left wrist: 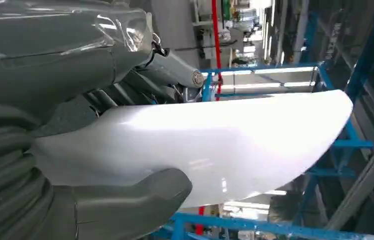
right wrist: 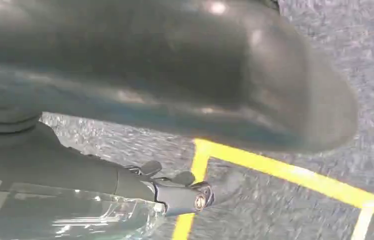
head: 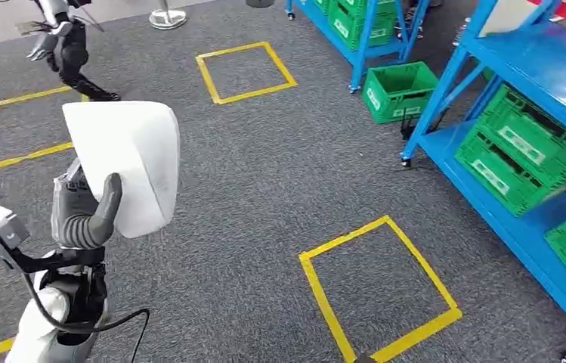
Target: Take the parts from the cabinet and place them on the table.
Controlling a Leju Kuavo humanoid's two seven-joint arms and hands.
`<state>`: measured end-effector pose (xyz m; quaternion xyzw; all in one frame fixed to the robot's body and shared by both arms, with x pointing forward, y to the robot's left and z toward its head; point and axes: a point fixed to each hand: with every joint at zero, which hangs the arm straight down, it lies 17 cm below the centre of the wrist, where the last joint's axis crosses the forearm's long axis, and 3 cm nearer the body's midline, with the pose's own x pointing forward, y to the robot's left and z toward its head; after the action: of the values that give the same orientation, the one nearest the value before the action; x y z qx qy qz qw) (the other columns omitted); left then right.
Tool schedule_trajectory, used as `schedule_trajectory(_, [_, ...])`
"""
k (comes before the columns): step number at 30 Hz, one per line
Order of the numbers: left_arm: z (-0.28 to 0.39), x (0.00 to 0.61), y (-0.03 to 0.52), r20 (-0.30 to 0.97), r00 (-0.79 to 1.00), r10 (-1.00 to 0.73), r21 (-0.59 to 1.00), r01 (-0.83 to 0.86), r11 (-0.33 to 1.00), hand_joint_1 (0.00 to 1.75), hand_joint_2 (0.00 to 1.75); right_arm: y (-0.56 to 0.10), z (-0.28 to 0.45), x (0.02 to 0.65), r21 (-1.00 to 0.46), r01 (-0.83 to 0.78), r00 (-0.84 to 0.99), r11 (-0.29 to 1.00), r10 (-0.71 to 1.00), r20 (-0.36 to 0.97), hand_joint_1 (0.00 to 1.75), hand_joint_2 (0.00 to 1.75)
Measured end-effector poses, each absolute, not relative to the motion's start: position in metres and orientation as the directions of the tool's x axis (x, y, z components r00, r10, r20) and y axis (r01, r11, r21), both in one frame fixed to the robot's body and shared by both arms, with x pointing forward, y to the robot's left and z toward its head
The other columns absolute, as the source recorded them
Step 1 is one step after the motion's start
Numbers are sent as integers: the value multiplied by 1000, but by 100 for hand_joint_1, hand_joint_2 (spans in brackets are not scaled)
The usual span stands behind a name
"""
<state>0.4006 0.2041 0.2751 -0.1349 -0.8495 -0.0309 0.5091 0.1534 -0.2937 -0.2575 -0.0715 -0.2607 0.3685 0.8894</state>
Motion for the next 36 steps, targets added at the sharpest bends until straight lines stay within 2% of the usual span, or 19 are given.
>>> schedule_trajectory(14, [271, 401, 196, 886, -426, 185, -58, 293, 954, 175, 175, -278, -257, 154, -296, -557, 636, 776, 628, 448, 0, 0])
schedule_trajectory(36, [272, 401, 195, 888, -415, 199, -74, 298, 952, 175, 175, -272, -258, 148, -288, -552, 646, 782, 620, 445, 0, 0])
